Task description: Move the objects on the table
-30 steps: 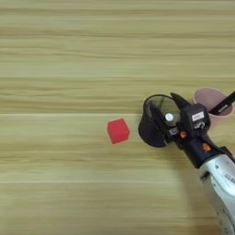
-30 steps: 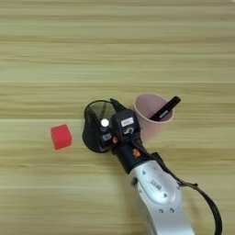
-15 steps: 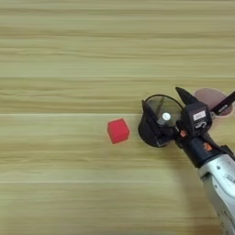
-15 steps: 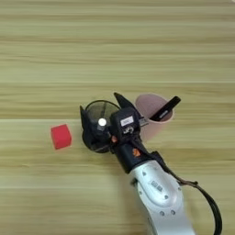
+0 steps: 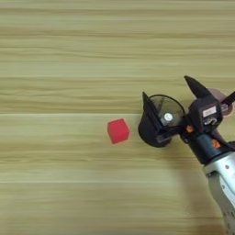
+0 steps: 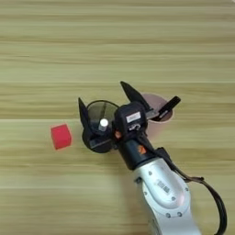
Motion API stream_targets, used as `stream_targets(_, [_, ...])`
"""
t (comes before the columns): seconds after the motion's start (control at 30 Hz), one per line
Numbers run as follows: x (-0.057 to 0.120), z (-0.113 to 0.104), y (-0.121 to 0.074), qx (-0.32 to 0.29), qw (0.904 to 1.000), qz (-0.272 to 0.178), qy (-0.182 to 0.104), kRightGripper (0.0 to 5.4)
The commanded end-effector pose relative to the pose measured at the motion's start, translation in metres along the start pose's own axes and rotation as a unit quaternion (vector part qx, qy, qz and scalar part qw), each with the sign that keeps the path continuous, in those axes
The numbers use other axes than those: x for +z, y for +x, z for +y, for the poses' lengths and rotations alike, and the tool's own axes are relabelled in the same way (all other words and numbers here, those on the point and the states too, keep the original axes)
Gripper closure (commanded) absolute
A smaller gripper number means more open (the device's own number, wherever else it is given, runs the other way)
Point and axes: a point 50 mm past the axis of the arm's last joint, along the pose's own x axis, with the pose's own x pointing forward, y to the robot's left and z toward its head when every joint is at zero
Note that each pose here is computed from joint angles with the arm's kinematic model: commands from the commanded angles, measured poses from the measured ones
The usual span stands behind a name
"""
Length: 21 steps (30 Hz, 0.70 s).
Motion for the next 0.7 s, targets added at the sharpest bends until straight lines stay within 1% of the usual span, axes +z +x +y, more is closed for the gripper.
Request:
stream_targets(0.03, [0.023, -0.008, 0.001, -0.027, 0.9967, -0.07, -0.03, 0.04])
stream_targets(0.4, [0.031, -0.031, -0.007, -0.099, 0.9891, -0.095, -0.054, 0.04])
stream_targets(0.43, [0.032, -0.033, -0.009, -0.105, 0.9879, -0.097, -0.06, 0.04])
stream_targets(0.5, [0.031, -0.037, -0.011, -0.118, 0.9862, -0.097, -0.065, 0.04])
stream_targets(0.7, [0.027, -0.049, -0.018, -0.16, 0.9809, -0.088, -0.066, 0.04])
